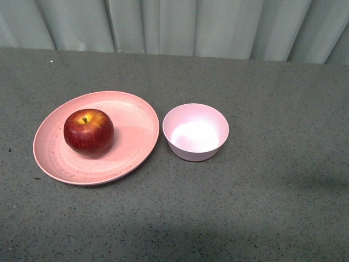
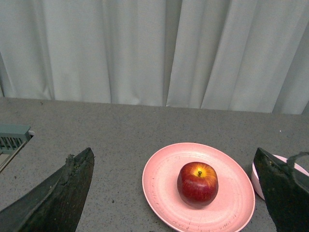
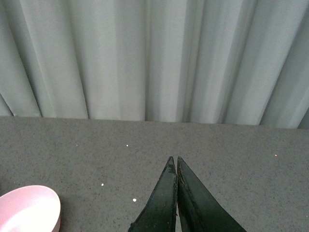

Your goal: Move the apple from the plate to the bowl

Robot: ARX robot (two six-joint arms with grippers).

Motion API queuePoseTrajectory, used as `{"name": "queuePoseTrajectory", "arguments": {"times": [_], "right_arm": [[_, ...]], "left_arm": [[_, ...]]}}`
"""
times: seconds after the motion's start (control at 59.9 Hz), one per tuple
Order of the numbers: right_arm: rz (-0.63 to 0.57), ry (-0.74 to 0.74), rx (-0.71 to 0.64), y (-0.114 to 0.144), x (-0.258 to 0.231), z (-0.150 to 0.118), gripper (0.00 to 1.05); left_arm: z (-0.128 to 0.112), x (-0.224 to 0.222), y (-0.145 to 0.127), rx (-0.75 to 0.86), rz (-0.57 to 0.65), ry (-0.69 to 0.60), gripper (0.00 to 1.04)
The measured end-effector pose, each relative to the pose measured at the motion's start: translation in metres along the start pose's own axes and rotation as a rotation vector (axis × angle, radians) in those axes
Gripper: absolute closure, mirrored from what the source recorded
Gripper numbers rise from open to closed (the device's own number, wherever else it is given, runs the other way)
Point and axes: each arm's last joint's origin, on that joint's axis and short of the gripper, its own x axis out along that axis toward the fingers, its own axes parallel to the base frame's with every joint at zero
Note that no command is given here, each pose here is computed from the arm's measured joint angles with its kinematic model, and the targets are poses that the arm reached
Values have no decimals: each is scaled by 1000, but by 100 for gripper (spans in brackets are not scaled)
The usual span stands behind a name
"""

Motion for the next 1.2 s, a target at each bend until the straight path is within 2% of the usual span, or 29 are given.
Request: {"name": "queuePoseTrajectory", "arguments": {"times": [0.134, 0.434, 0.501, 1.202], "right_arm": [[-10, -18, 5, -8, -15, 8, 104], [17, -19, 8, -23, -43, 7, 104], [-15, -18, 10, -29, -50, 7, 104], [-10, -42, 10, -29, -84, 12, 104]], "left_arm": [[0, 0, 0, 0, 0, 0, 7], [0, 0, 0, 0, 0, 0, 7], [0, 0, 0, 0, 0, 0, 7], [0, 0, 0, 0, -1, 0, 7]]}}
